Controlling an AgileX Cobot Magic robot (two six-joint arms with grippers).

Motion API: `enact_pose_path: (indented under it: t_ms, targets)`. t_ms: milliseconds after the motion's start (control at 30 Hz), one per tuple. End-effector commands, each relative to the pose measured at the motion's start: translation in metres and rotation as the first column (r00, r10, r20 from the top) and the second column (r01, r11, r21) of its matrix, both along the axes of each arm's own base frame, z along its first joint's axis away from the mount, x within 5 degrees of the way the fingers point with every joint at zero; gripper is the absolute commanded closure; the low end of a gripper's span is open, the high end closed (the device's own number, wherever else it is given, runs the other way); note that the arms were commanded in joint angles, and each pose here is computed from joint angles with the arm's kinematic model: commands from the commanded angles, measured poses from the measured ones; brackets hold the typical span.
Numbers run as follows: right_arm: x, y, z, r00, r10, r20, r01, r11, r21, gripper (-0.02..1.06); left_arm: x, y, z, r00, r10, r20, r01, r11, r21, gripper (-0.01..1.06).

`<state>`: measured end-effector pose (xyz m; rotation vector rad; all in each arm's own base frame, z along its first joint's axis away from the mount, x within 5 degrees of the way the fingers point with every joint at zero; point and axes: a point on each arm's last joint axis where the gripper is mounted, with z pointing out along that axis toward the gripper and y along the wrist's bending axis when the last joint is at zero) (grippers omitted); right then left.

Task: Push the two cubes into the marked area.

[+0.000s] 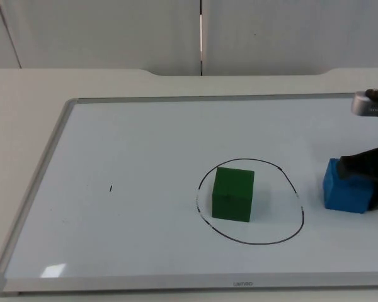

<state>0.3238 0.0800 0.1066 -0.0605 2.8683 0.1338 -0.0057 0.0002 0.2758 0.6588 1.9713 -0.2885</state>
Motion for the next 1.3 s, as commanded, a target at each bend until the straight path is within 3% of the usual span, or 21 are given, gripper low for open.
enact_pose_path:
  t_ms: [0, 1000, 1267]
  targets:
    - [-0.001, 0.005, 0.001, 1.000, 0.003, -0.002, -0.003, 1.000, 0.007, 1.04, 0.000, 0.000, -0.001, 1.000, 0.005, 0.001, -0.005, 1.000, -0.003, 1.05]
    - [0.013, 0.022, 0.008, 0.979, 0.018, 0.204, -0.029, 0.998, 0.051, 1.04, 0.000, 0.000, -0.001, 1.000, 0.005, 0.001, -0.005, 1.000, -0.003, 1.05]
    - [0.011, 0.023, 0.007, 0.983, 0.018, 0.185, -0.028, 0.998, 0.051, 1.04, 0.000, 0.000, -0.001, 1.000, 0.005, 0.001, -0.005, 1.000, -0.003, 1.05]
